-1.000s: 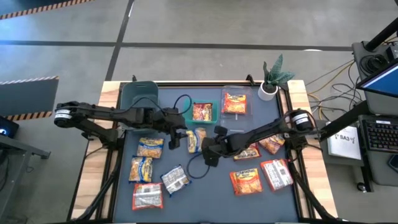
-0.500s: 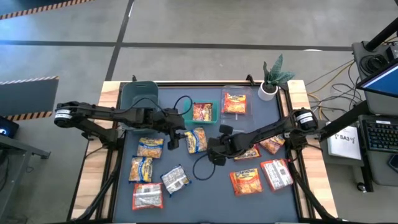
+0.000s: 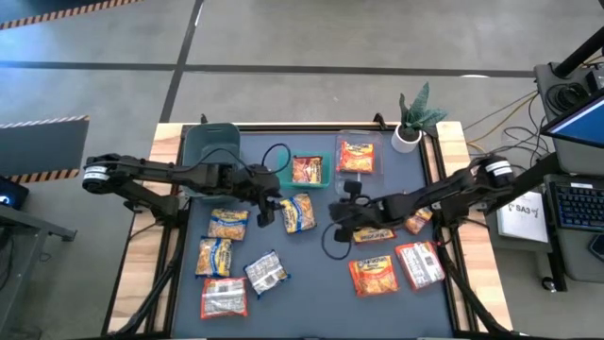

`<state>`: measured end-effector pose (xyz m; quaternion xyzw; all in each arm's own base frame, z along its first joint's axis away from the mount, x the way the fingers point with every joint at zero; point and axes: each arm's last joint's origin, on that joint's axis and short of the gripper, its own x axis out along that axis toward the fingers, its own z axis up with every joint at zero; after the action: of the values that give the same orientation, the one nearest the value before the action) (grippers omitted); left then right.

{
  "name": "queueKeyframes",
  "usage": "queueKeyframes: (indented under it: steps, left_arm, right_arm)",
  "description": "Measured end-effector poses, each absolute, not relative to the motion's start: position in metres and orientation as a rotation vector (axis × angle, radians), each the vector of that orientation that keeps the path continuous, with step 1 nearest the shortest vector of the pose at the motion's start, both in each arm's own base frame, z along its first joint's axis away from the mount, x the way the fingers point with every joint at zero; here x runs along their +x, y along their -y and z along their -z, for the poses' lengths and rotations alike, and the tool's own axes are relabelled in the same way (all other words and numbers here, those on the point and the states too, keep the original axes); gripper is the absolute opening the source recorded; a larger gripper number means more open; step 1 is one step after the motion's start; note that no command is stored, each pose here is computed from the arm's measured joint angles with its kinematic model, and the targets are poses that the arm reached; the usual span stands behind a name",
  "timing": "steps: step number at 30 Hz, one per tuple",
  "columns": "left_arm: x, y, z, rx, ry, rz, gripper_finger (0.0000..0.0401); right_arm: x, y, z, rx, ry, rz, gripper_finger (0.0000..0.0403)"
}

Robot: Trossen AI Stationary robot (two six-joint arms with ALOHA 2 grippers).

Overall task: Sort Maruchan noodles
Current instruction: Put the blue noodle pack into the dark blue bin

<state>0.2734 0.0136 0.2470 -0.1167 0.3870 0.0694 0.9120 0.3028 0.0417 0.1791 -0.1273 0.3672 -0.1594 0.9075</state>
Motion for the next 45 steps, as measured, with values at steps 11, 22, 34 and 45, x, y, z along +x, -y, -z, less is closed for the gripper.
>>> queueKeyframes:
  steps: [11,22,34,45]
  left_arm:
    - [0.273,0.000,-0.236,-0.284,-0.814,-0.112,0.0156]
    - [0.269,-0.001,-0.200,-0.190,-0.764,-0.201,0.0206]
    - [0.299,-0.008,-0.153,-0.065,-0.739,-0.389,0.0182]
    - [0.310,0.010,-0.129,-0.099,-0.815,-0.200,0.0149]
  right_arm:
    - [0.303,-0.041,-0.176,-0.171,-0.579,0.284,0.0009]
    - [0.322,-0.046,-0.206,-0.122,-0.487,0.232,0.0009]
    - [0.348,-0.051,-0.223,-0.111,-0.622,0.246,0.0009]
    - [0.362,-0.054,-0.217,-0.120,-0.708,0.229,0.0009]
